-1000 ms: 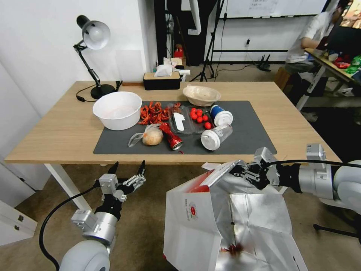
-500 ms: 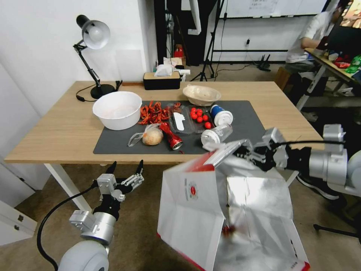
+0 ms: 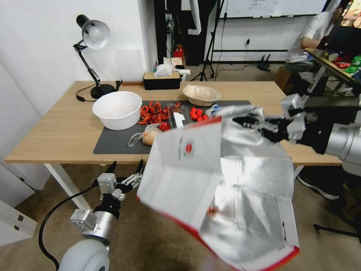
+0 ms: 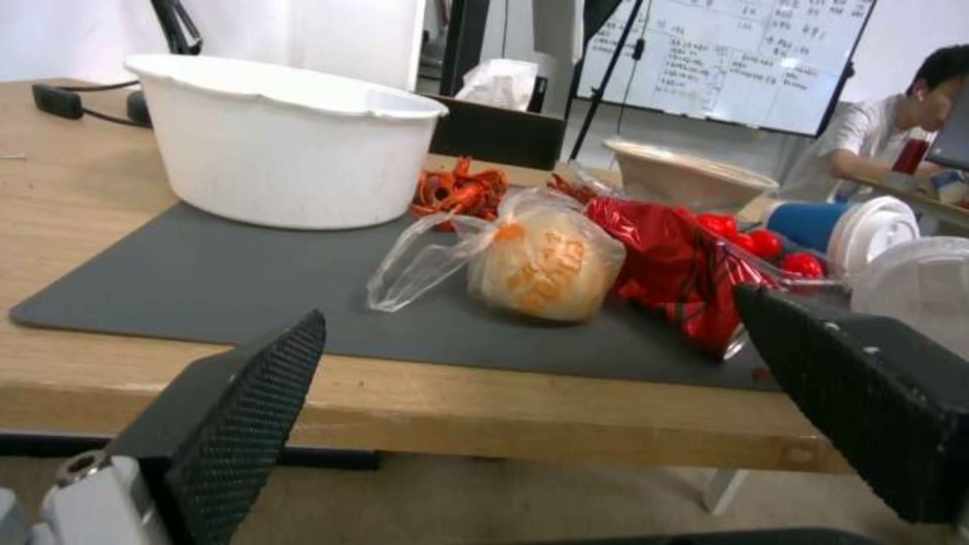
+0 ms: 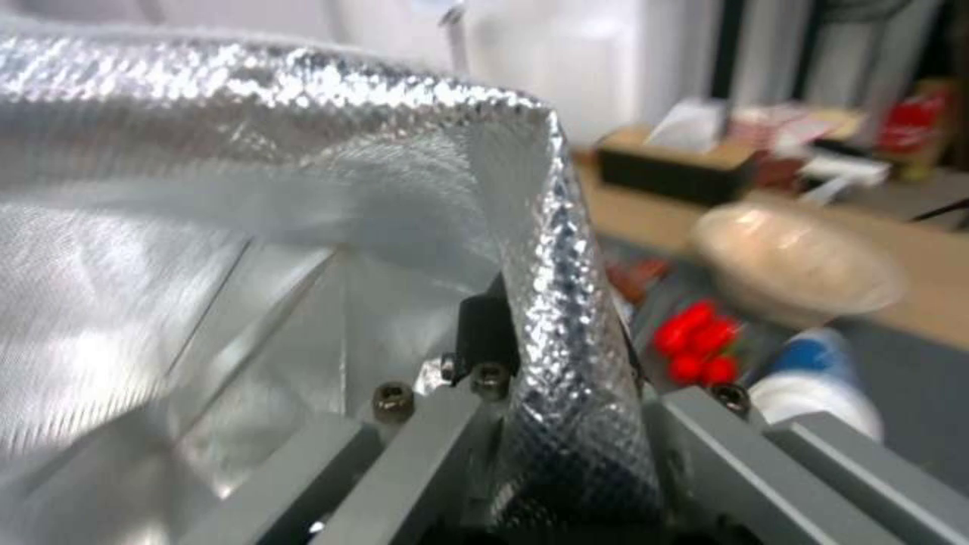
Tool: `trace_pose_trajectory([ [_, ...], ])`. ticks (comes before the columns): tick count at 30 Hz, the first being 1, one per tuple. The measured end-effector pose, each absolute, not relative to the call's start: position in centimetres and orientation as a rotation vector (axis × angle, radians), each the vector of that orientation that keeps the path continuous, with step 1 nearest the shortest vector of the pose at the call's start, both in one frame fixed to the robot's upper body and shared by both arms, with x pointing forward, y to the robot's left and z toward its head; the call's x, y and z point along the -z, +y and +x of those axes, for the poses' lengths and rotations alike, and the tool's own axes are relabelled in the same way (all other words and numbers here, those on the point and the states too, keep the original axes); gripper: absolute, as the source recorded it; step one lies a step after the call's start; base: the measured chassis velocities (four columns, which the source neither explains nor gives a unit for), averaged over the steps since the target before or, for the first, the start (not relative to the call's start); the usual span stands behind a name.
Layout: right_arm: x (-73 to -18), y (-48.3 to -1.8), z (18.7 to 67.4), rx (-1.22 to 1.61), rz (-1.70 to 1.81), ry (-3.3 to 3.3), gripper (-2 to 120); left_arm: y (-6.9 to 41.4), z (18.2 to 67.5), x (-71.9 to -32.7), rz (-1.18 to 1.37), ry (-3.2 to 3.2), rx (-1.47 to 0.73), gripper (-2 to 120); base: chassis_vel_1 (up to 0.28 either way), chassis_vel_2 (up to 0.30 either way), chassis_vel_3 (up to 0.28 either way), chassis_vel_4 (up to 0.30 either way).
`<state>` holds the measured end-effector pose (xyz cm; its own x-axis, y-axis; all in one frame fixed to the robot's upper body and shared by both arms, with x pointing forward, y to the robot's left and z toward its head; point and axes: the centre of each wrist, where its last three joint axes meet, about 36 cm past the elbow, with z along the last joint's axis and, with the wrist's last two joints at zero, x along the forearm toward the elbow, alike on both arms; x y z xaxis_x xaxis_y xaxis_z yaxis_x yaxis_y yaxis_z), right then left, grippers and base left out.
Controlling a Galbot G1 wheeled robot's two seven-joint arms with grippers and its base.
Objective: Pick up the food delivery bag from the floor and place it on the table.
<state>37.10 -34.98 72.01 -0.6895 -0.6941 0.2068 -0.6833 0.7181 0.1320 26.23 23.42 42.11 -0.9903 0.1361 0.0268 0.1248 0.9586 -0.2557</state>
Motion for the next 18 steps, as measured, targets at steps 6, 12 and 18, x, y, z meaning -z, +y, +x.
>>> trace_pose_trajectory([
  [6,-75.4,-36.6,38.3,0.213,0.897,-2.808,0,23.5,26.1,-42.0,-0.199,-3.064,-0.394,100,0.0,0.0,0.0,0.0],
  [12,-77.5,-38.3,38.8,0.355,0.596,-2.887,0,23.3,26.2,-41.9,-0.198,-3.064,-0.401,100,0.0,0.0,0.0,0.0],
  [18,-78.0,-40.6,40.0,0.412,0.226,-2.91,0,23.2,26.2,-41.8,-0.202,-3.061,-0.397,100,0.0,0.0,0.0,0.0],
])
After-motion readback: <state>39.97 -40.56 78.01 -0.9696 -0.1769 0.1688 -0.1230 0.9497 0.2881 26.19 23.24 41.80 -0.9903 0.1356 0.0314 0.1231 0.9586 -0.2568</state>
